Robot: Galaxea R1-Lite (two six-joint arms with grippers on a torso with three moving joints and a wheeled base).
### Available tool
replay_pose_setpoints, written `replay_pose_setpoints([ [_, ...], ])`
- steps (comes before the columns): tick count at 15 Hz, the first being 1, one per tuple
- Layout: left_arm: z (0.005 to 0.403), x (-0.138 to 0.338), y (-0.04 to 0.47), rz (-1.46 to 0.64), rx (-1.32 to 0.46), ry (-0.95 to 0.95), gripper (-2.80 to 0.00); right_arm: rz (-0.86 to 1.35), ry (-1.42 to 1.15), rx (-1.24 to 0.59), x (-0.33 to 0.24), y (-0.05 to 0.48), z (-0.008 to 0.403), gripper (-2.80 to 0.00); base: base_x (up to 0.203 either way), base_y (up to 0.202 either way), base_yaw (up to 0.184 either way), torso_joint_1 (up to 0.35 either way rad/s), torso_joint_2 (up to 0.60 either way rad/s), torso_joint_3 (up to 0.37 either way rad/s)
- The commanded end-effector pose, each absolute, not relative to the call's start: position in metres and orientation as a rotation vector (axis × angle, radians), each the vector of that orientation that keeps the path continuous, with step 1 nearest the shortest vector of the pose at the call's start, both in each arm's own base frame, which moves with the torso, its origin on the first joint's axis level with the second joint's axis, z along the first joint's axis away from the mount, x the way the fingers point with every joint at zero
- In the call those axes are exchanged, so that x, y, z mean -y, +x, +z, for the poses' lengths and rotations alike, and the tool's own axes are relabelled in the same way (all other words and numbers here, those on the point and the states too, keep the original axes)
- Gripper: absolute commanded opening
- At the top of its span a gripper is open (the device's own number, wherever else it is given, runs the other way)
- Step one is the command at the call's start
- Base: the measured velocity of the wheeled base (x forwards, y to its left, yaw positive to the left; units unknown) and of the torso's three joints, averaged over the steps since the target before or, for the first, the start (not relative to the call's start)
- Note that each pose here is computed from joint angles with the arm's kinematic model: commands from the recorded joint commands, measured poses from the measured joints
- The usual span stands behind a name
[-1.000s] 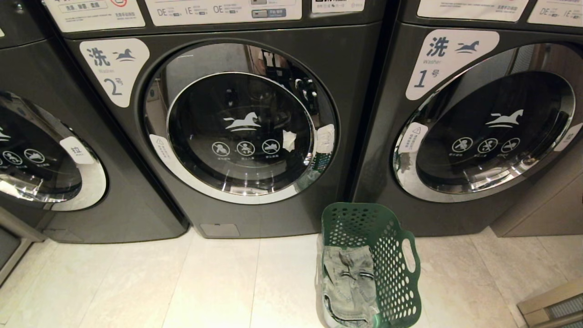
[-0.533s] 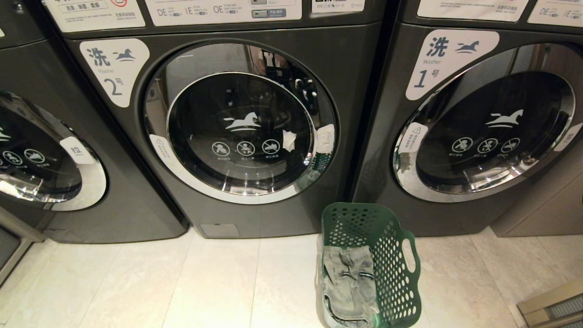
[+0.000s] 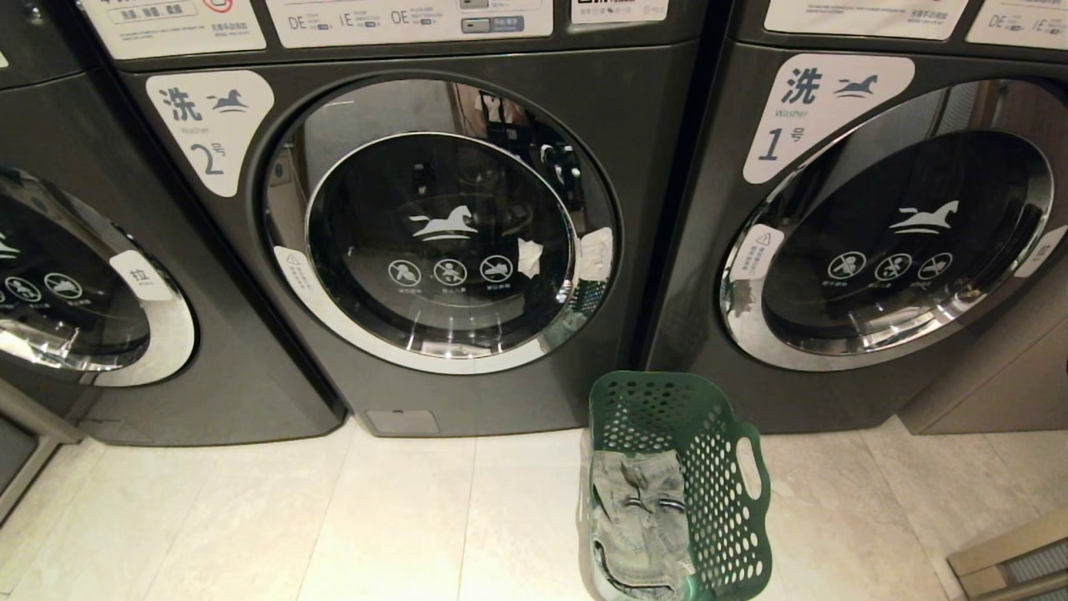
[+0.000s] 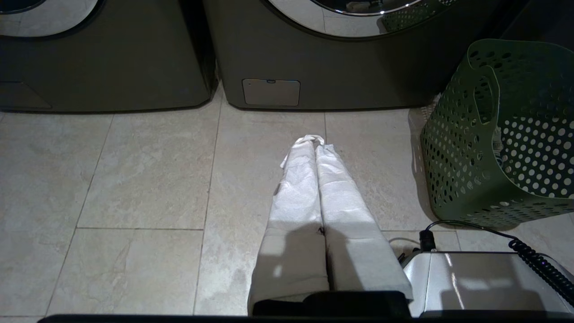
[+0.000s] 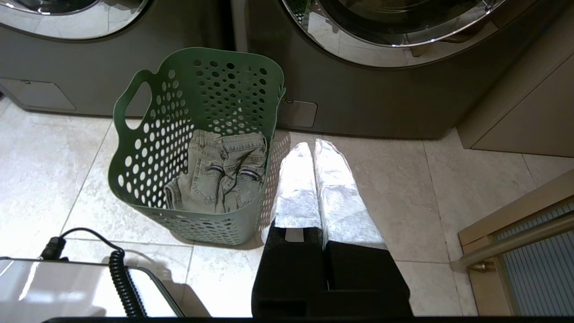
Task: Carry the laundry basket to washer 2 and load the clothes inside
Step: Open the lid of the washing machine
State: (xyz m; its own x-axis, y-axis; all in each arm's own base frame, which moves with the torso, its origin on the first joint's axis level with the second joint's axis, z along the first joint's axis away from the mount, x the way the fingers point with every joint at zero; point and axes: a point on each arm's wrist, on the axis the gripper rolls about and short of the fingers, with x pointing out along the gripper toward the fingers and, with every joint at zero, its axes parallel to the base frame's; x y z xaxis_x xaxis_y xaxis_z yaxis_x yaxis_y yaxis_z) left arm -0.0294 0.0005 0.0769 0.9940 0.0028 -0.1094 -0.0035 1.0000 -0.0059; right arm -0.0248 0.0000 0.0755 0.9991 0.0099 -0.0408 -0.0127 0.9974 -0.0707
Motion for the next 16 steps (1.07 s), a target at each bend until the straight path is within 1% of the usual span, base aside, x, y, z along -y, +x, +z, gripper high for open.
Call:
replay_pose_setpoints([
  [1, 0.0769, -0.0005, -0.0293, 0.003, -0.112, -0.006, -2.80, 0.012, -0.072, -0.041, 0.0000, -0.0248, 0.0755, -2.80, 0.000, 0.000, 0.000, 0.000, 0.00, 0.000],
  [16, 0.0768, -0.0005, -0.0293, 0.003, -0.112, -0.006, -2.80, 0.012, -0.072, -0.041, 0.0000, -0.0248, 0.0755, -2.80, 0.000, 0.000, 0.000, 0.000, 0.00, 0.000],
])
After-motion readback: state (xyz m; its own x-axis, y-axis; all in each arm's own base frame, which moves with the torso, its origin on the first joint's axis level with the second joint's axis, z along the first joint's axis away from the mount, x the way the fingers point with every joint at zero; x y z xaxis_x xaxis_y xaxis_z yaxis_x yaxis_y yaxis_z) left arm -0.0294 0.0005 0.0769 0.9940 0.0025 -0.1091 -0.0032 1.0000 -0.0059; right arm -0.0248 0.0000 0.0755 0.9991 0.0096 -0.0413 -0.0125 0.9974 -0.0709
